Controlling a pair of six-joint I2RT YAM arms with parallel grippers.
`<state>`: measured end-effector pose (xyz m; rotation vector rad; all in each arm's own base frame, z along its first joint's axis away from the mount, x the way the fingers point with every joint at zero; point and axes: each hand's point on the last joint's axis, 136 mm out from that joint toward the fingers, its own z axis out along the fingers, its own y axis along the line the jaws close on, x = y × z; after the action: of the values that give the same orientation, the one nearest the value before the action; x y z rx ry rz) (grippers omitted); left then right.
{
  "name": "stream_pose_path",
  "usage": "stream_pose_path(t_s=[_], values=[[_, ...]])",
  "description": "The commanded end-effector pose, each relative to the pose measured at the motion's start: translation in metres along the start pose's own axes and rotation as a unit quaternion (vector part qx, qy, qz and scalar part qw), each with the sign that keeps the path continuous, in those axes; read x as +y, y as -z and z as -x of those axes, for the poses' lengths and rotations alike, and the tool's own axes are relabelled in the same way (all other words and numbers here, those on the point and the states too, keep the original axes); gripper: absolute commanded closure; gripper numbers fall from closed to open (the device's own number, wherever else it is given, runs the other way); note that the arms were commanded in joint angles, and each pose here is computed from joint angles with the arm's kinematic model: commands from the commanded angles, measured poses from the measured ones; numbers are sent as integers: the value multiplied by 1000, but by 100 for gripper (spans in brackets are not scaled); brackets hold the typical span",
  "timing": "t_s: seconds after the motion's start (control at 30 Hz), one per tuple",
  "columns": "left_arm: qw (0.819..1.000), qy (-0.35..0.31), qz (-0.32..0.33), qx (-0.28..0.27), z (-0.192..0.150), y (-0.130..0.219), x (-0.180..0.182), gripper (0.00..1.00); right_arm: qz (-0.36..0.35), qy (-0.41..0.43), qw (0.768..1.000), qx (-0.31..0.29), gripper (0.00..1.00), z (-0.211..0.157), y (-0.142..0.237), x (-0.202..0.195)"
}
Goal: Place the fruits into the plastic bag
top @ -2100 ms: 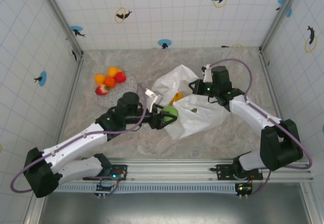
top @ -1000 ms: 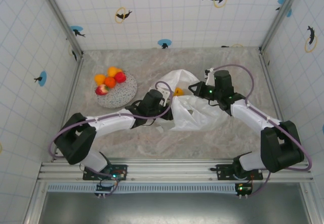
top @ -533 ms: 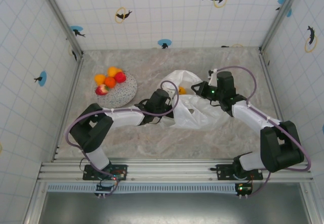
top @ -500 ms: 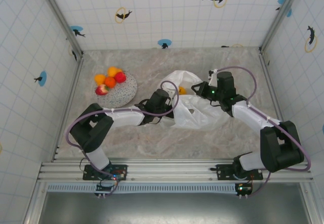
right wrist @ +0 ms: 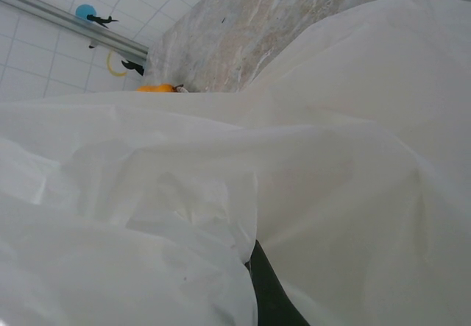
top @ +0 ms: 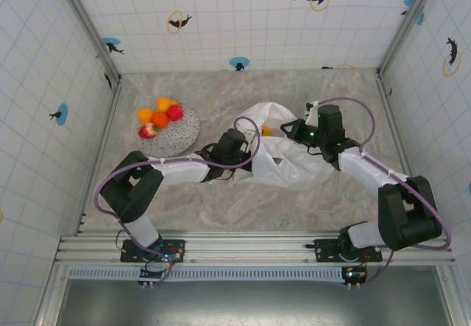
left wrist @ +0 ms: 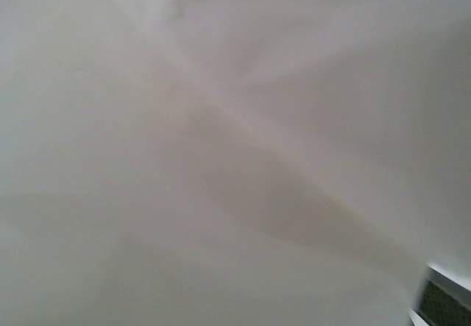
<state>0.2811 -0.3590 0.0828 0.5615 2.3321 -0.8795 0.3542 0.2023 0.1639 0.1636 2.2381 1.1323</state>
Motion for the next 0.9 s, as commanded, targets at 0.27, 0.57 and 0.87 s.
stream_pose_path(t_s=[0.27,0.57,0.87], values=[[999,-32,-4,-10,8,43,-11,14,-5,6,1000,-15,100,7,15,-12],[1000,-28,-7,-7,0,87,-3,15,-7,4,1000,-19,100,9,16,-16],[998,-42,-36,-40,21,127,-8,17,-7,5,1000,-18,100,11,14,-16]])
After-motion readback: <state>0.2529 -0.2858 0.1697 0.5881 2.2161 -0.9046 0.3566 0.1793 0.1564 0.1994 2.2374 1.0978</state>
